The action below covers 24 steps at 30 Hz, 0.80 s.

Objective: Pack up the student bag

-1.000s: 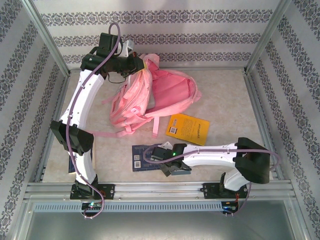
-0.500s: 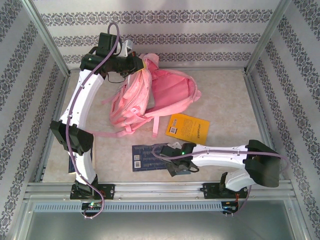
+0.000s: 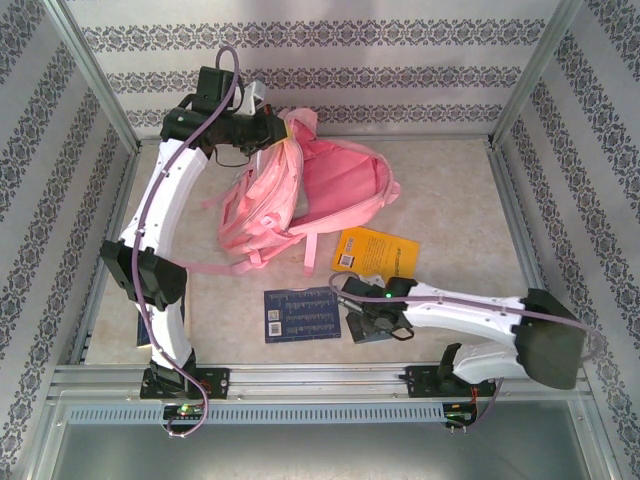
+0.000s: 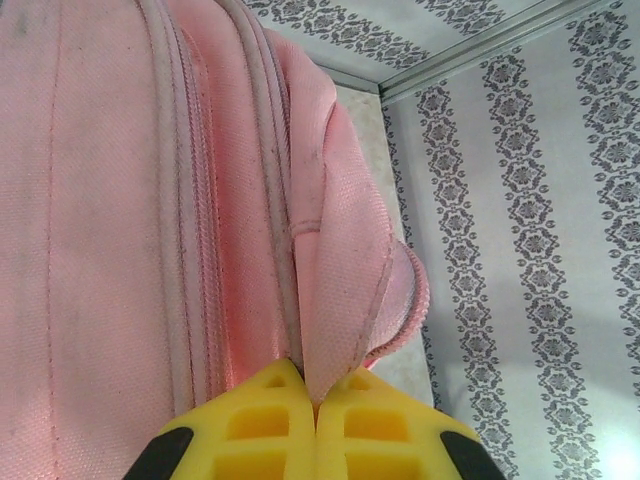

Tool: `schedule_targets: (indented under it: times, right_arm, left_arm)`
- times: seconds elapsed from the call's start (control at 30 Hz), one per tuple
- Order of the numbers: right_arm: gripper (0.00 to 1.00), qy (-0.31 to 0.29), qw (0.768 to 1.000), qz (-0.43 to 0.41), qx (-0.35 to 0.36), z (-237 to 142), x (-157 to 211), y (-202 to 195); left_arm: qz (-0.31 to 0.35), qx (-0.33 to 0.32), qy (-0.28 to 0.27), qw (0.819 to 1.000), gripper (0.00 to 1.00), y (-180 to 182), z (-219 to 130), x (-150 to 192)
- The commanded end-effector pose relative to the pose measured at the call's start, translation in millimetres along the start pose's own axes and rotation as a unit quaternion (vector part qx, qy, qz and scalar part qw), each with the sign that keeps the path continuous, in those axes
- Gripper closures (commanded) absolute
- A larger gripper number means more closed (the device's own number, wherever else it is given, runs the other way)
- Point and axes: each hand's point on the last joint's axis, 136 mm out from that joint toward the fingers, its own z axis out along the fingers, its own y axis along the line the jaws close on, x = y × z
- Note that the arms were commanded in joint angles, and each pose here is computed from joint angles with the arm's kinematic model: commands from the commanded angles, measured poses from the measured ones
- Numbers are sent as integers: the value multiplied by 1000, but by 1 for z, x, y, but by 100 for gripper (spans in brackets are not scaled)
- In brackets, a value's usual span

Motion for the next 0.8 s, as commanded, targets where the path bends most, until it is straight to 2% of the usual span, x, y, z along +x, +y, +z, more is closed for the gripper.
schedule_targets:
  times: [0.0,0.17,0.3,0.37,0.5,0.63,0.73,0.77]
  right_arm:
    - [2,-21,998,44,-49,-23,-5,-4]
    - [5,-25,977,171,-126,-35,-4,-21]
    - [15,-23,960,211,-183,-43,1,-17]
    - [26,-8,956,219,-195,-42,7,-13]
    - [56,30,956,219,-193,-32,19,-10]
    - [82,73,956,209,-191,-19,30,-1]
    - [96,98,958,198,-182,-9,34,8]
    - [97,102,960,194,-176,-5,34,10]
  left_arm:
    - [20,-60,17,998,100,29,24,10]
    - [35,-84,64,994,94,40,65,38]
    - [59,-82,78,992,73,28,77,49]
    - [75,-72,86,991,64,14,81,58]
    - [114,-61,123,984,47,-10,96,96]
    - [146,-48,173,973,43,-25,111,147]
    - [146,-22,221,964,43,-29,131,194]
    - [143,-17,239,960,43,-27,138,210]
